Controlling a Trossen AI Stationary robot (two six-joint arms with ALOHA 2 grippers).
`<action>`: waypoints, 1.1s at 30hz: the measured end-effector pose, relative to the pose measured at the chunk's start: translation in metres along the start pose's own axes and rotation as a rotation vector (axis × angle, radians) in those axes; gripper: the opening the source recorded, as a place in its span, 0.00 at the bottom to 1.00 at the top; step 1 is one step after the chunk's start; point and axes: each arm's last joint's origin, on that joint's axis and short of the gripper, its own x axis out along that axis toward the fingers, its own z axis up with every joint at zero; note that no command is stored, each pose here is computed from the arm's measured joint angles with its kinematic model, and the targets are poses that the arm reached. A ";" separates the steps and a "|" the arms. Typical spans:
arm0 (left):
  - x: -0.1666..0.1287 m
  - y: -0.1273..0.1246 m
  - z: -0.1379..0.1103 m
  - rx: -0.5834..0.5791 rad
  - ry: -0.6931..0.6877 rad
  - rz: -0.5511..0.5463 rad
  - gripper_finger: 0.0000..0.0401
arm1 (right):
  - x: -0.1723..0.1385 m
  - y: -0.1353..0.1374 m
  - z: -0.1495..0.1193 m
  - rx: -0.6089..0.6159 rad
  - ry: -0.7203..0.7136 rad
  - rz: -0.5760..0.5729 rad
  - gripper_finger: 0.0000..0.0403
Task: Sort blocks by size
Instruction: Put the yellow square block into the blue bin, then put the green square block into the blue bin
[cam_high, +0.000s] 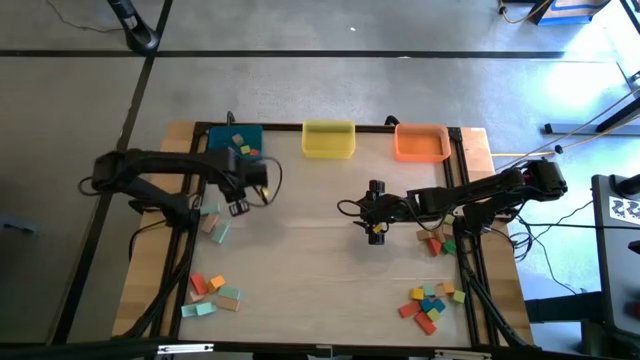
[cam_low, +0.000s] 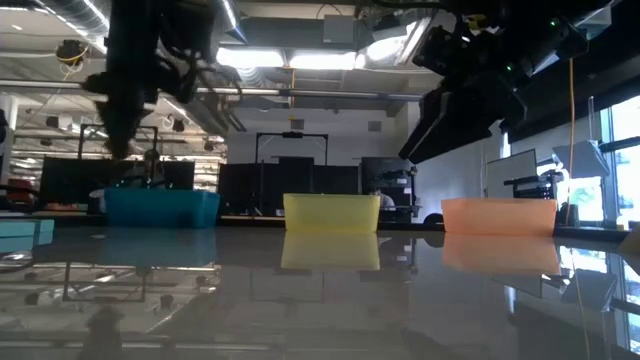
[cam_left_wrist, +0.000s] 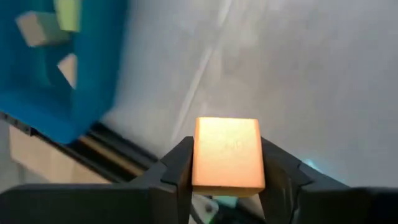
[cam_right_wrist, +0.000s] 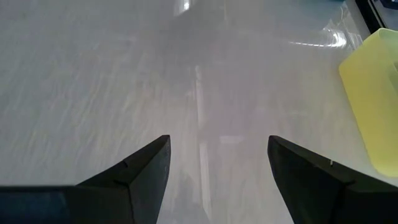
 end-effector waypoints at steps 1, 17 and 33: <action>-0.002 0.007 0.001 -0.024 -0.033 -0.008 0.30 | 0.000 0.000 0.000 0.000 0.000 0.000 0.66; 0.045 0.108 0.022 -0.530 -0.261 0.085 0.30 | 0.000 0.000 0.000 -0.001 0.000 -0.001 0.66; 0.076 0.144 0.027 -0.682 -0.302 0.136 0.55 | 0.000 0.000 0.000 -0.032 0.000 0.013 0.66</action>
